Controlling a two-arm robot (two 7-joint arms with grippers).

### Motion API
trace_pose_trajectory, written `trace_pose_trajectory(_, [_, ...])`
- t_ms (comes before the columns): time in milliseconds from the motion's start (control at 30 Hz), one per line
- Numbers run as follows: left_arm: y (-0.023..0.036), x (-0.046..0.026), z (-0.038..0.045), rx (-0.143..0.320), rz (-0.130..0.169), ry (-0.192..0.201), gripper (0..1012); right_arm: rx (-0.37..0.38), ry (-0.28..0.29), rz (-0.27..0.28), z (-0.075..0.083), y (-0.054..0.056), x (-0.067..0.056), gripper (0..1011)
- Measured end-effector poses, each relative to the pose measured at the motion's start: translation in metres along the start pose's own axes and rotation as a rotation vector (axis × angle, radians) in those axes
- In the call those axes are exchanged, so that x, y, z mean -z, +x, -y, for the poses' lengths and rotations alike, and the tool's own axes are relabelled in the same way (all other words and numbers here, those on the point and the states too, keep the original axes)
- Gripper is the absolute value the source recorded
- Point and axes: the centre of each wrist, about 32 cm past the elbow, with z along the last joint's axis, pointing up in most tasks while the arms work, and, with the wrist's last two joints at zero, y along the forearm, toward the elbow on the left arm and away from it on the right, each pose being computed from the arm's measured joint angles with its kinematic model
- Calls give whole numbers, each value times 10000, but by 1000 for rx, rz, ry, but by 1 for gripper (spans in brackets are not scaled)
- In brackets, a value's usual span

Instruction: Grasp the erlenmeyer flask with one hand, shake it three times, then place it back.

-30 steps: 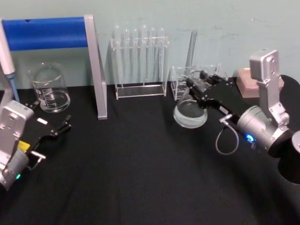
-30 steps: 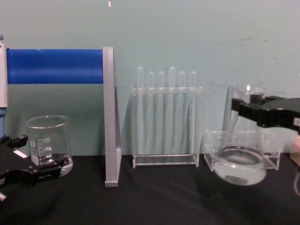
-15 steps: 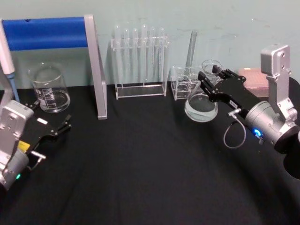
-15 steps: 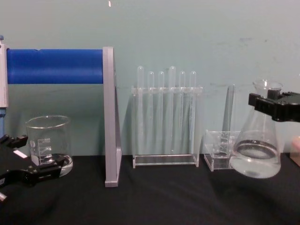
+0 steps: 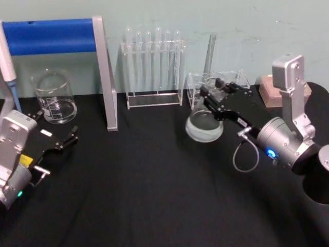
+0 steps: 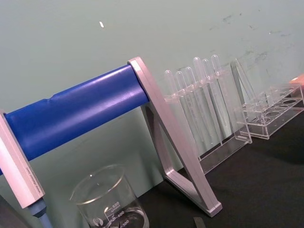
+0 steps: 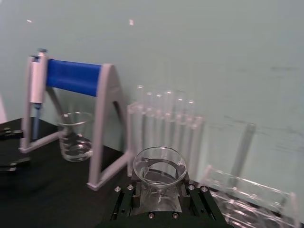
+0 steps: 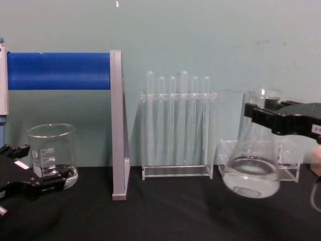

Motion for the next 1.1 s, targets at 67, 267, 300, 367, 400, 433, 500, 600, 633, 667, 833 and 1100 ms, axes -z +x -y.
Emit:
trace_pose_trajectory(67, [0, 0, 0, 0, 0, 0, 1001, -27, 2, -3, 5, -52, -6, 449])
trace_pose_trajectory(267, [0, 0, 0, 0, 0, 0, 1001, -92, 3, -11, 21, -176, -12, 449])
trace_pose_trajectory(300, [0, 0, 0, 0, 0, 0, 1001, -109, 5, -13, 27, -208, -17, 449])
trace_pose_trajectory(367, [0, 0, 0, 0, 0, 0, 1001, -125, 6, -16, 32, -240, -20, 449])
trace_pose_trajectory(400, [0, 0, 0, 0, 0, 0, 1001, -139, 8, -19, 37, -267, -26, 449])
trace_pose_trajectory(433, [0, 0, 0, 0, 0, 0, 1001, -145, 9, -21, 40, -280, -28, 449])
trace_pose_trajectory(500, [0, 0, 0, 0, 0, 0, 1001, -166, 12, -25, 49, -323, -34, 449])
trace_pose_trajectory(600, [0, 0, 0, 0, 0, 0, 1001, -192, 11, -31, 64, -373, -34, 449])
trace_pose_trajectory(633, [0, 0, 0, 0, 0, 0, 1001, -200, 10, -31, 68, -386, -34, 449])
trace_pose_trajectory(667, [0, 0, 0, 0, 0, 0, 1001, -205, 10, -31, 72, -396, -34, 449])
trace_pose_trajectory(833, [0, 0, 0, 0, 0, 0, 1001, -246, 8, -32, 93, -468, -36, 449])
trace_pose_trajectory(1100, [0, 0, 0, 0, 0, 0, 1001, -287, 2, -33, 121, -533, -24, 449])
